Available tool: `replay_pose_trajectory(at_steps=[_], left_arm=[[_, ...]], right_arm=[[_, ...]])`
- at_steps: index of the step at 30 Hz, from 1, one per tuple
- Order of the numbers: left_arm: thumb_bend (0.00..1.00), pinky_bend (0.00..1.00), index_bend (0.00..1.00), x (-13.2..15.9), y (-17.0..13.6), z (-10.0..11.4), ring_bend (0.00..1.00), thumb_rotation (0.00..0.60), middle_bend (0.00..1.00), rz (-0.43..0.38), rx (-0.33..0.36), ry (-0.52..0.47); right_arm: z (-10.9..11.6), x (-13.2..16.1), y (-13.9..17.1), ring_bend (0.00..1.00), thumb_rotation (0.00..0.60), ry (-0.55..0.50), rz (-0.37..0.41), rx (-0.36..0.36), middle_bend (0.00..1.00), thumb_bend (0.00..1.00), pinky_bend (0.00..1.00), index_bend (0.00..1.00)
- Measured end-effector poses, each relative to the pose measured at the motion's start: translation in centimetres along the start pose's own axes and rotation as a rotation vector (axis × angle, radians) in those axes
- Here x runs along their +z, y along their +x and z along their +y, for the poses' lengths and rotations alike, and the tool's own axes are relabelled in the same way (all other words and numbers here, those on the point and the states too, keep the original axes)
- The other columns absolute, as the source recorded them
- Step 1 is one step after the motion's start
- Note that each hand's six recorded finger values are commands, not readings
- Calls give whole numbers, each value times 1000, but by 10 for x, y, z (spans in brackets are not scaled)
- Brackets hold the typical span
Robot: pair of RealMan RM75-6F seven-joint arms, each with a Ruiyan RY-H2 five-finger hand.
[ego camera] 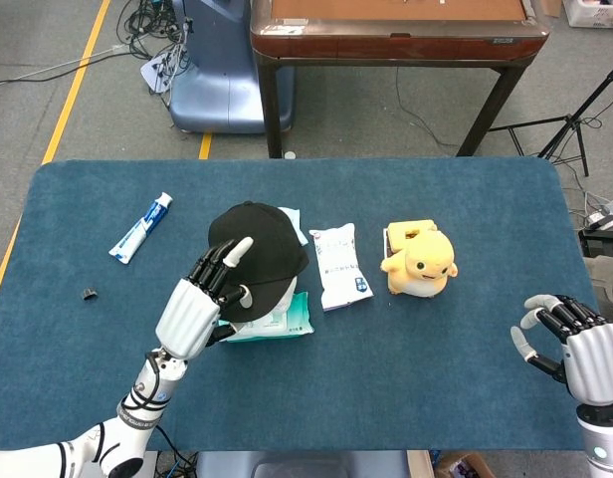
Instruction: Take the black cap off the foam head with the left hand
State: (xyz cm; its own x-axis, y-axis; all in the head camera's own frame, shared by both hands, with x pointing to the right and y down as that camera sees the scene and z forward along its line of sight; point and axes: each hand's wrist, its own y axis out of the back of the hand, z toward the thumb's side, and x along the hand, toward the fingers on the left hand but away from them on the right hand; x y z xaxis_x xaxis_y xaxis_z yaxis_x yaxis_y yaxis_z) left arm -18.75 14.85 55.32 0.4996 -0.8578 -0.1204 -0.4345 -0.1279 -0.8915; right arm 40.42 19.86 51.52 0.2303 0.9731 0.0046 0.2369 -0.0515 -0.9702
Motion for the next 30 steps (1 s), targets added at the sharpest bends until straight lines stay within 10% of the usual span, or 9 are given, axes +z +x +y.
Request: replay_pose_trajectory(at_steps=[30], left_arm=[[307, 93, 629, 1, 34, 7, 0, 600, 30, -49, 66, 169]], right_arm=[[2, 0, 0, 419, 600, -4, -1, -3, 468, 318, 603, 590]])
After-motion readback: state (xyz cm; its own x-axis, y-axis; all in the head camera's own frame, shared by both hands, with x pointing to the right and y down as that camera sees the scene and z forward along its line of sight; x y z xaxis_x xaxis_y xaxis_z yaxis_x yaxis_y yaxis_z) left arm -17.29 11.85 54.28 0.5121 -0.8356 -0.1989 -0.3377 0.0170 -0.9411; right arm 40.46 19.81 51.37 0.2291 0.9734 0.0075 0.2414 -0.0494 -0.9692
